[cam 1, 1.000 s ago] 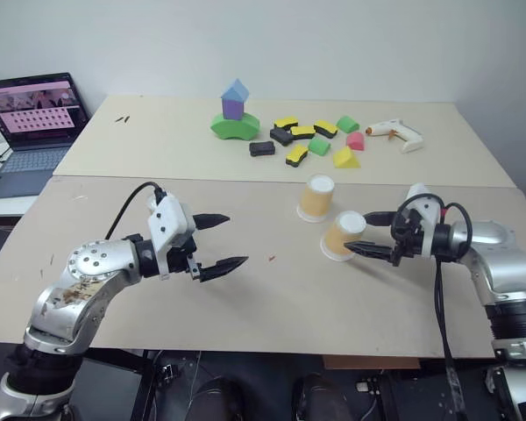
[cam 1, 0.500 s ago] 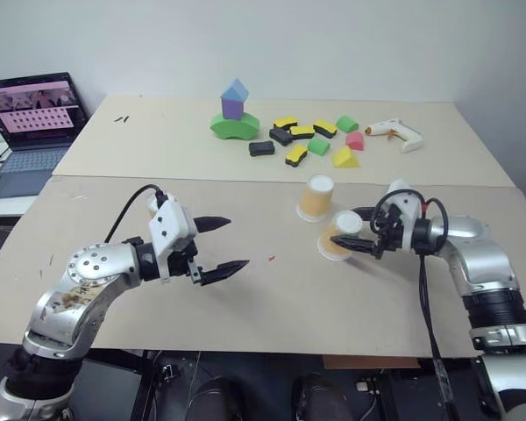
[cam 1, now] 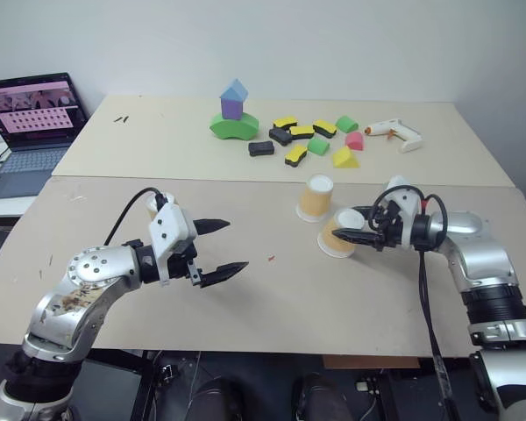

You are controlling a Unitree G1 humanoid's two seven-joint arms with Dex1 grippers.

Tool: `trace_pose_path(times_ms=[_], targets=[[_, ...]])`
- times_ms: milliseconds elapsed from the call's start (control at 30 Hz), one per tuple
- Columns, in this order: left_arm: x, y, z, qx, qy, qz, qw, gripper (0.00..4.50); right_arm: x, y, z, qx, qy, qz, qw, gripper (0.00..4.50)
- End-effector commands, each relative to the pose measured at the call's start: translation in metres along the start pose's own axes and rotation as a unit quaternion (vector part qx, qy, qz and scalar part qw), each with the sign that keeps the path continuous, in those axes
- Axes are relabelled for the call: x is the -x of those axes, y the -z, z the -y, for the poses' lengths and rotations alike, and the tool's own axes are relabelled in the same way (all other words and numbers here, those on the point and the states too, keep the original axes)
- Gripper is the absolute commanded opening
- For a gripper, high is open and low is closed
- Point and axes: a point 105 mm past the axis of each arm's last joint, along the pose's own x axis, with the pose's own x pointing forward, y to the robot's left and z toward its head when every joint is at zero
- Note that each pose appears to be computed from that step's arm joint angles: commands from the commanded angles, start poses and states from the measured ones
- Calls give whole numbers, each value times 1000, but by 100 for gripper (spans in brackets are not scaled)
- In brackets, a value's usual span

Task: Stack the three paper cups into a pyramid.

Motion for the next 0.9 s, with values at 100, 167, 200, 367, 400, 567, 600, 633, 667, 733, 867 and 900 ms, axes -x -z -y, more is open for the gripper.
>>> trace_pose_path(times_ms=[100, 167, 200, 367, 400, 567, 600, 633, 667, 733, 867, 900], targets=[[1, -7, 3, -20, 4, 2, 1000, 450, -9, -53, -19, 50, -50, 60, 996, 268], [1, -6, 3, -20, 5, 1, 1000, 450, -22, -71, -38, 64, -94, 76, 991, 268], [1, -6, 3, -19, 5, 1, 1000, 450, -31, -79, -50, 71, -120, 81, 987, 268], [0, -6, 4, -21, 6, 2, 1000, 450, -73, -102, -92, 96, -206, 87, 970, 268], [0, -6, 4, -23, 6, 1, 1000, 450, -81, -103, -96, 101, -212, 84, 968, 268], [6, -7, 5, -22, -11, -2, 1000, 450, -115, -107, -108, 113, -246, 77, 960, 268], [7, -7, 7, -21, -14, -3, 1000, 450, -120, -107, -108, 115, -250, 75, 959, 268], [8, -7, 8, -20, -18, -3, 1000, 450, -124, -107, -107, 117, -252, 73, 958, 268], [9, -7, 9, -20, -21, -4, 1000, 450, -128, -107, -106, 118, -254, 71, 957, 268], [11, -8, 11, -19, -25, -5, 1000, 450, -134, -105, -101, 119, -253, 65, 958, 268], [13, -9, 14, -17, -34, -6, 999, 450, -140, -95, -87, 122, -243, 43, 961, 268], [13, -10, 15, -17, -35, -7, 999, 450, -140, -94, -85, 121, -242, 41, 962, 268]])
